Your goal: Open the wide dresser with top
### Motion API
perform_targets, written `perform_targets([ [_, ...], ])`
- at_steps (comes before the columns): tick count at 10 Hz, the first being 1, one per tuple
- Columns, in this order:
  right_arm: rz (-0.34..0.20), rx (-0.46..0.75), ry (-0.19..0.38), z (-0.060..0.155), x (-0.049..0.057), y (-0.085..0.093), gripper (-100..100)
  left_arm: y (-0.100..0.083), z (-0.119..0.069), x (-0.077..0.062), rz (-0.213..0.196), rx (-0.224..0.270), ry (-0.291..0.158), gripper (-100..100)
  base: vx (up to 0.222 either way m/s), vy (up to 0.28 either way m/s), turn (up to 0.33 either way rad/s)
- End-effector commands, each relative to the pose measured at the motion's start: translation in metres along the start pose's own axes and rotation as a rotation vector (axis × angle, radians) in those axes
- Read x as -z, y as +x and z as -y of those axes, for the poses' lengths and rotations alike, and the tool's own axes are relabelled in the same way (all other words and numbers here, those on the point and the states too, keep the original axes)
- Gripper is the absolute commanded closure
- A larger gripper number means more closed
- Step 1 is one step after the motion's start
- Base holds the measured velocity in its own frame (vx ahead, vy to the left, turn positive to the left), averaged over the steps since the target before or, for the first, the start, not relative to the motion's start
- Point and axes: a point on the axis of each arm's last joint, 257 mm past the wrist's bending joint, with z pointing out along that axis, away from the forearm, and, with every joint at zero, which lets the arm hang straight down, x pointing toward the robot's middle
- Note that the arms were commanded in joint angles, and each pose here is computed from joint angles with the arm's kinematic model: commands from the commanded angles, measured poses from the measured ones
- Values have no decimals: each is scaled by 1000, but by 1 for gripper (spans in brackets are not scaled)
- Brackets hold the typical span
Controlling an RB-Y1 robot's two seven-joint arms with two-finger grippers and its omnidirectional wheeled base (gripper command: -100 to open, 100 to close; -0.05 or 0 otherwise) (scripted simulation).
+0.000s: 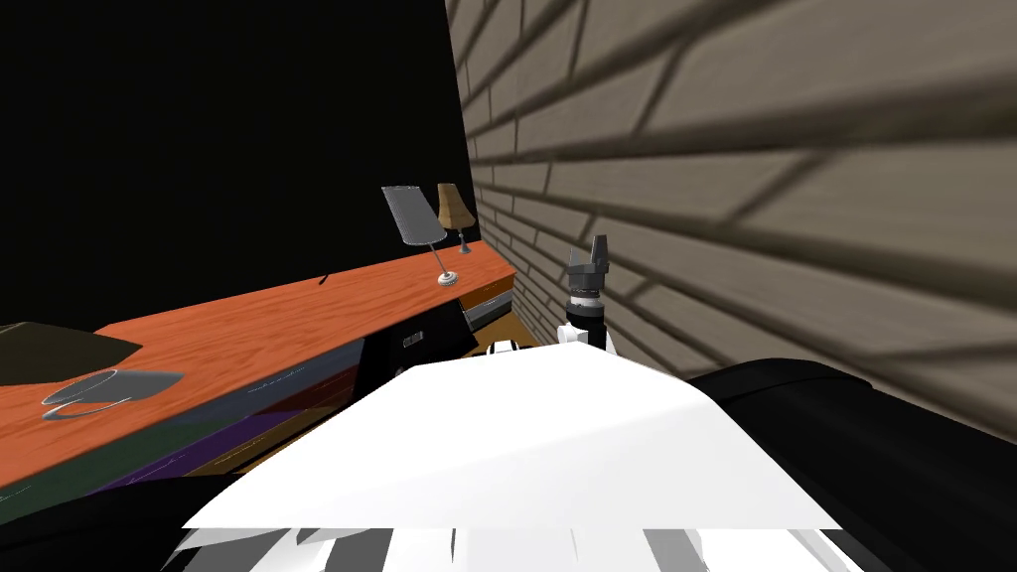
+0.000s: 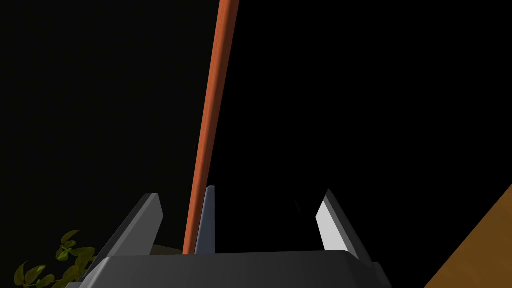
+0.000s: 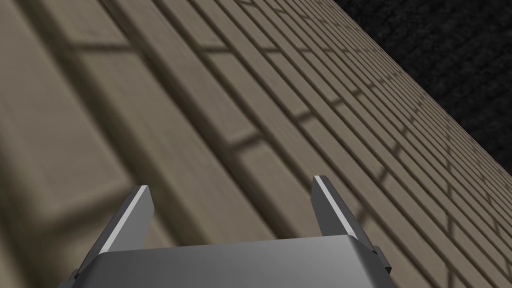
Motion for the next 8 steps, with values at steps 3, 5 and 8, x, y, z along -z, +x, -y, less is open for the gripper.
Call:
perform_targets([
  [3, 0, 0, 0, 0, 0, 0, 0, -10, 1, 8, 12, 4, -22, 0, 15, -8, -1],
  [5, 0, 0, 0, 0, 0, 0, 0, -13, -6, 12, 21, 3, -46, 0, 0, 0, 0],
  [8, 0, 0, 0, 0, 0, 0, 0, -15, -12, 15, 27, 1, -62, 0, 0, 0, 0],
])
